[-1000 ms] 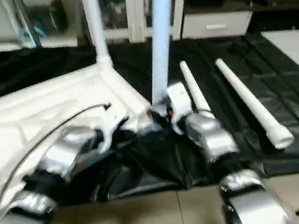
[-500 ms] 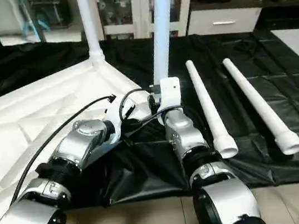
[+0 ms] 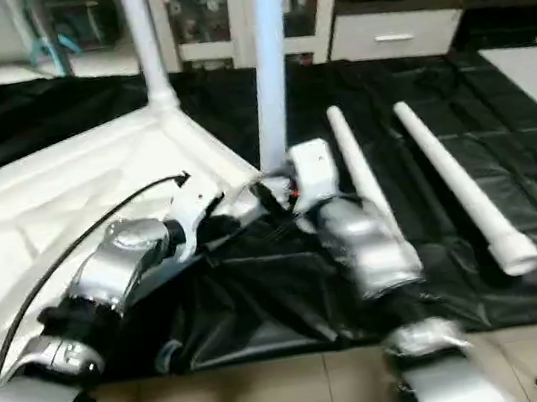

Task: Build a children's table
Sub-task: Rotate leg to tighten

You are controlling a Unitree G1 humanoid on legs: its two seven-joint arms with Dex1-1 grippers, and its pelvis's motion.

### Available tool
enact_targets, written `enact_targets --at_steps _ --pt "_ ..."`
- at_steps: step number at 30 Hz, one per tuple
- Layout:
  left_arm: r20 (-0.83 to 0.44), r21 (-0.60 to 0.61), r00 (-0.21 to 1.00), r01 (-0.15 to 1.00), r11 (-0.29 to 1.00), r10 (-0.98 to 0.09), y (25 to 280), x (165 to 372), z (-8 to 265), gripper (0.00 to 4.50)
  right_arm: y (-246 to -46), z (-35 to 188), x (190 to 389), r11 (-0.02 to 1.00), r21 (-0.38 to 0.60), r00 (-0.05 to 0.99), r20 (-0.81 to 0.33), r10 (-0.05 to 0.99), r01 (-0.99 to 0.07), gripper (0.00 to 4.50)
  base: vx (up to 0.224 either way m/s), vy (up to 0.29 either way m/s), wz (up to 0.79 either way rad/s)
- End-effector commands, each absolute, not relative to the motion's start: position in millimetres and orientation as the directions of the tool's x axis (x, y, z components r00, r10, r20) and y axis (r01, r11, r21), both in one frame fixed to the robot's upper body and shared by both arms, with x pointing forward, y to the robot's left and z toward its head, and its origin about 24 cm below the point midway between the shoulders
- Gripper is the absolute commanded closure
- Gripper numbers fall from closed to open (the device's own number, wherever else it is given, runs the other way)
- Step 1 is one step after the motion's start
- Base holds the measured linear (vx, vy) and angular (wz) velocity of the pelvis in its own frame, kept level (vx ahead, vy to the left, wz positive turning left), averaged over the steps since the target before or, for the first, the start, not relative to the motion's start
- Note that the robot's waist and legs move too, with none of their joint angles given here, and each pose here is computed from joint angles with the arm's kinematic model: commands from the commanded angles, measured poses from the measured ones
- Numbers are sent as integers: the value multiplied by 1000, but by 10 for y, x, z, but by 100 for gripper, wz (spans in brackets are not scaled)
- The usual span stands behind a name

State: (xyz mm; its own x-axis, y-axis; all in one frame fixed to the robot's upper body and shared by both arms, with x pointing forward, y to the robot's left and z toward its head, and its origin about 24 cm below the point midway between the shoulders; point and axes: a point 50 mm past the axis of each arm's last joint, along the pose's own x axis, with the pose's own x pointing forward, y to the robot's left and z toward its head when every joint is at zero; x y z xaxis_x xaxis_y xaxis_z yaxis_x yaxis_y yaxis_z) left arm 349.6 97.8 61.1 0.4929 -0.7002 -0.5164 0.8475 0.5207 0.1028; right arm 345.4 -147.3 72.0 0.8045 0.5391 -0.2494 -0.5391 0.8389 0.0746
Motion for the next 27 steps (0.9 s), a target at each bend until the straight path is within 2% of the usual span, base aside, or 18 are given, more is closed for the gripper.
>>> enact_targets --at_steps 1,3,5,10,15,24,27 --pt "-475 76 399 907 415 -785 892 3407 649 450 -1518 826 3437 773 83 740 -243 627 -628 44 0 0 0" --pt "-498 58 329 936 348 -802 903 3335 619 450 -1584 841 3410 725 83 685 -269 677 -683 44 0 0 0" --pt "-529 22 212 971 236 -822 919 3209 598 450 -1637 858 3331 617 80 568 -311 762 -783 44 0 0 0" --pt "-539 -15 126 987 158 -833 917 3118 608 450 -1691 841 3283 513 66 453 -381 806 -856 44 0 0 0" --pt "-540 9 144 986 166 -829 879 3131 631 450 -1687 840 3251 408 68 341 -433 834 -911 44 0 0 0" --pt "-544 27 171 982 186 -822 933 3163 662 450 -1640 788 3305 379 55 311 -470 826 -924 44 0 0 0" --pt "-545 24 170 982 188 -821 941 3164 658 450 -1647 777 3312 378 52 309 -480 821 -924 82 0 0 0"
